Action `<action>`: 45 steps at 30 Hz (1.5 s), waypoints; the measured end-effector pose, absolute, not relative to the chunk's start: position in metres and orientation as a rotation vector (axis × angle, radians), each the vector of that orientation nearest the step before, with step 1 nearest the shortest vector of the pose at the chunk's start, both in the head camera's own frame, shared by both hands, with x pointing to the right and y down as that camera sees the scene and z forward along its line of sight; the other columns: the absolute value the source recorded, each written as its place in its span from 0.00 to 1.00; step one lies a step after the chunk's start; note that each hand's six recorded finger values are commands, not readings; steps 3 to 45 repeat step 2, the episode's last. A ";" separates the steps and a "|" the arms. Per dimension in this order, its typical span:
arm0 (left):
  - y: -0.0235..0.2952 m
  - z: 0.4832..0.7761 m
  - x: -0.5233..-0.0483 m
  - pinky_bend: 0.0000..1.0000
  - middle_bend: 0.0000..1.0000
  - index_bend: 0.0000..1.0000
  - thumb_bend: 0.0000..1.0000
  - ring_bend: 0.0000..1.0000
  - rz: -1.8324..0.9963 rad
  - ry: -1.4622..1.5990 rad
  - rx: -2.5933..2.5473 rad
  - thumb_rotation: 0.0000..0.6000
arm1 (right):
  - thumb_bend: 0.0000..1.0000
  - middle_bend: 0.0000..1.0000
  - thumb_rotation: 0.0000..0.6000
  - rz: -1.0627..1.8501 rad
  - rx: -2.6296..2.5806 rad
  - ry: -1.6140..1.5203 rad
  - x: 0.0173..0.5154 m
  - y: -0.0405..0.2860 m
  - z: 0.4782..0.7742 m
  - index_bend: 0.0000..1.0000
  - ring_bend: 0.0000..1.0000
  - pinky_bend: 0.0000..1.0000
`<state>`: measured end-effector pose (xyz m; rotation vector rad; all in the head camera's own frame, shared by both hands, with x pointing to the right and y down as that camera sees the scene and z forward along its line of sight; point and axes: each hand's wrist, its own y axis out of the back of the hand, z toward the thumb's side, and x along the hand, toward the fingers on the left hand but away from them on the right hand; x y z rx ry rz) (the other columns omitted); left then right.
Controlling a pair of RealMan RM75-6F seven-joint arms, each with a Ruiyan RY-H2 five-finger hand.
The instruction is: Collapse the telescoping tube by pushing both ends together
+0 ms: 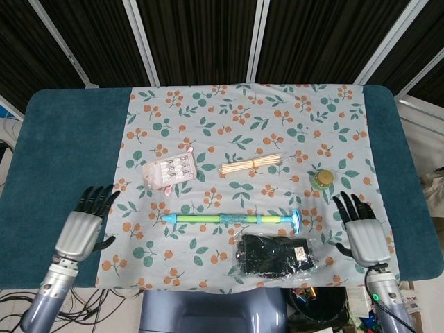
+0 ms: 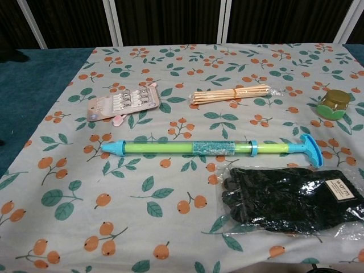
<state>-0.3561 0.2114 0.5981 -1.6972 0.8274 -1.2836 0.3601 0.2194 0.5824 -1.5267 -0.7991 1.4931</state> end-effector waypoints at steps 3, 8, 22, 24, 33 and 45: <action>0.218 0.591 -0.378 0.00 0.00 0.02 0.11 0.00 -1.302 0.844 -1.661 1.00 | 0.03 0.00 1.00 1.484 -1.512 -0.804 0.372 0.230 0.573 0.00 0.00 0.15; 0.218 0.591 -0.378 0.00 0.00 0.02 0.11 0.00 -1.302 0.844 -1.661 1.00 | 0.03 0.00 1.00 1.484 -1.512 -0.804 0.372 0.230 0.573 0.00 0.00 0.15; 0.218 0.591 -0.378 0.00 0.00 0.02 0.11 0.00 -1.302 0.844 -1.661 1.00 | 0.03 0.00 1.00 1.484 -1.512 -0.804 0.372 0.230 0.573 0.00 0.00 0.15; 0.218 0.591 -0.378 0.00 0.00 0.02 0.11 0.00 -1.302 0.844 -1.661 1.00 | 0.03 0.00 1.00 1.484 -1.512 -0.804 0.372 0.230 0.573 0.00 0.00 0.15; 0.218 0.591 -0.378 0.00 0.00 0.02 0.11 0.00 -1.302 0.844 -1.661 1.00 | 0.03 0.00 1.00 1.484 -1.512 -0.804 0.372 0.230 0.573 0.00 0.00 0.15; 0.218 0.591 -0.378 0.00 0.00 0.02 0.11 0.00 -1.302 0.844 -1.661 1.00 | 0.03 0.00 1.00 1.484 -1.512 -0.804 0.372 0.230 0.573 0.00 0.00 0.15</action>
